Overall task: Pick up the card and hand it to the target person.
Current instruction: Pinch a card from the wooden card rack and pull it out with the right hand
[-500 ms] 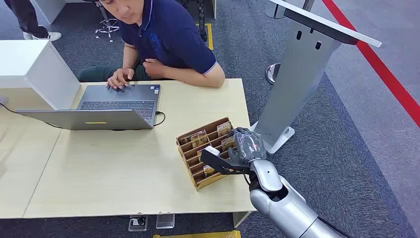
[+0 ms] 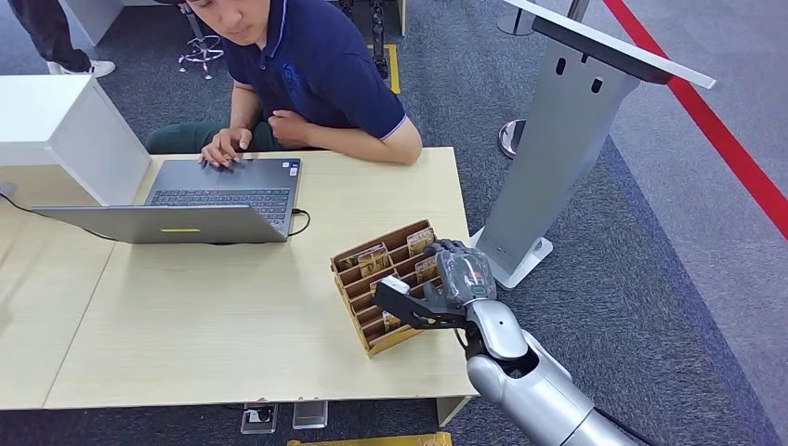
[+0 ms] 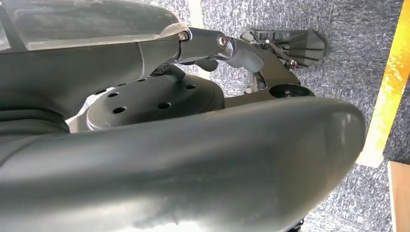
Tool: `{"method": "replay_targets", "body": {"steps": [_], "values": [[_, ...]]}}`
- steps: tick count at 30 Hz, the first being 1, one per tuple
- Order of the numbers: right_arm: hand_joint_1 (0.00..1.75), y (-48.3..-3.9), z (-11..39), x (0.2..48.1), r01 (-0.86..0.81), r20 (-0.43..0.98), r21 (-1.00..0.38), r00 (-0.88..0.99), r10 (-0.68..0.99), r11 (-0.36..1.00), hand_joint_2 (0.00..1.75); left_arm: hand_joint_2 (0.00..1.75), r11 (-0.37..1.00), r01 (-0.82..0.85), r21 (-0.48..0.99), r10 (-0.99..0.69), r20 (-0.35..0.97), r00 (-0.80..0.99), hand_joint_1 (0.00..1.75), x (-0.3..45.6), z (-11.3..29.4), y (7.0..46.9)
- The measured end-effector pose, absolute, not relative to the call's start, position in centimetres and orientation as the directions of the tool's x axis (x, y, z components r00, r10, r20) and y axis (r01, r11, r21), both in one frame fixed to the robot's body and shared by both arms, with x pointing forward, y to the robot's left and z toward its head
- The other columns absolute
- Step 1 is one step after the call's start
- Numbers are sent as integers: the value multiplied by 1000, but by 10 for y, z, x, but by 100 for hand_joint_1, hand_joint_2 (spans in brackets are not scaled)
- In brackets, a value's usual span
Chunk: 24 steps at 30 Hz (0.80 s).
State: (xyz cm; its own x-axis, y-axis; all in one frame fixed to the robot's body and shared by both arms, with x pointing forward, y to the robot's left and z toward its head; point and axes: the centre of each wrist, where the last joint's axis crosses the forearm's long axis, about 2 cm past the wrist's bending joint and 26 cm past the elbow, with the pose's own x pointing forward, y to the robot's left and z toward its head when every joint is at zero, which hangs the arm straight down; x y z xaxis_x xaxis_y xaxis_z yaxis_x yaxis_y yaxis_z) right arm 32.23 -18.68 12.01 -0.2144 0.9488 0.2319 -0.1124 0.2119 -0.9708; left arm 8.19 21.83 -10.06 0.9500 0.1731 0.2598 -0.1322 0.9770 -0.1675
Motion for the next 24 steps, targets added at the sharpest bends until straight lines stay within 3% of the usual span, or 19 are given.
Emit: {"method": "replay_targets", "body": {"steps": [4, 8, 13, 20, 24], "values": [[72, -187, 120, 322, -114, 232, -971, -214, 949, 212, 175, 0, 977, -132, -168, 173, 260, 950, 0, 82, -101, 218], [94, -187, 120, 322, -114, 232, -971, -214, 949, 212, 175, 175, 977, -132, -168, 173, 260, 950, 0, 82, -101, 218], [134, -187, 119, 322, -117, 232, -970, -214, 949, 211, 175, 175, 977, -132, -168, 173, 260, 950, 0, 82, -101, 218], [152, -187, 119, 322, -118, 234, -970, -212, 949, 212, 175, 175, 977, -132, -168, 173, 261, 950, 0, 82, -100, 218], [171, -187, 119, 322, -117, 235, -970, -212, 949, 214, 175, 175, 977, -132, -167, 173, 261, 950, 0, 82, -100, 218]]}}
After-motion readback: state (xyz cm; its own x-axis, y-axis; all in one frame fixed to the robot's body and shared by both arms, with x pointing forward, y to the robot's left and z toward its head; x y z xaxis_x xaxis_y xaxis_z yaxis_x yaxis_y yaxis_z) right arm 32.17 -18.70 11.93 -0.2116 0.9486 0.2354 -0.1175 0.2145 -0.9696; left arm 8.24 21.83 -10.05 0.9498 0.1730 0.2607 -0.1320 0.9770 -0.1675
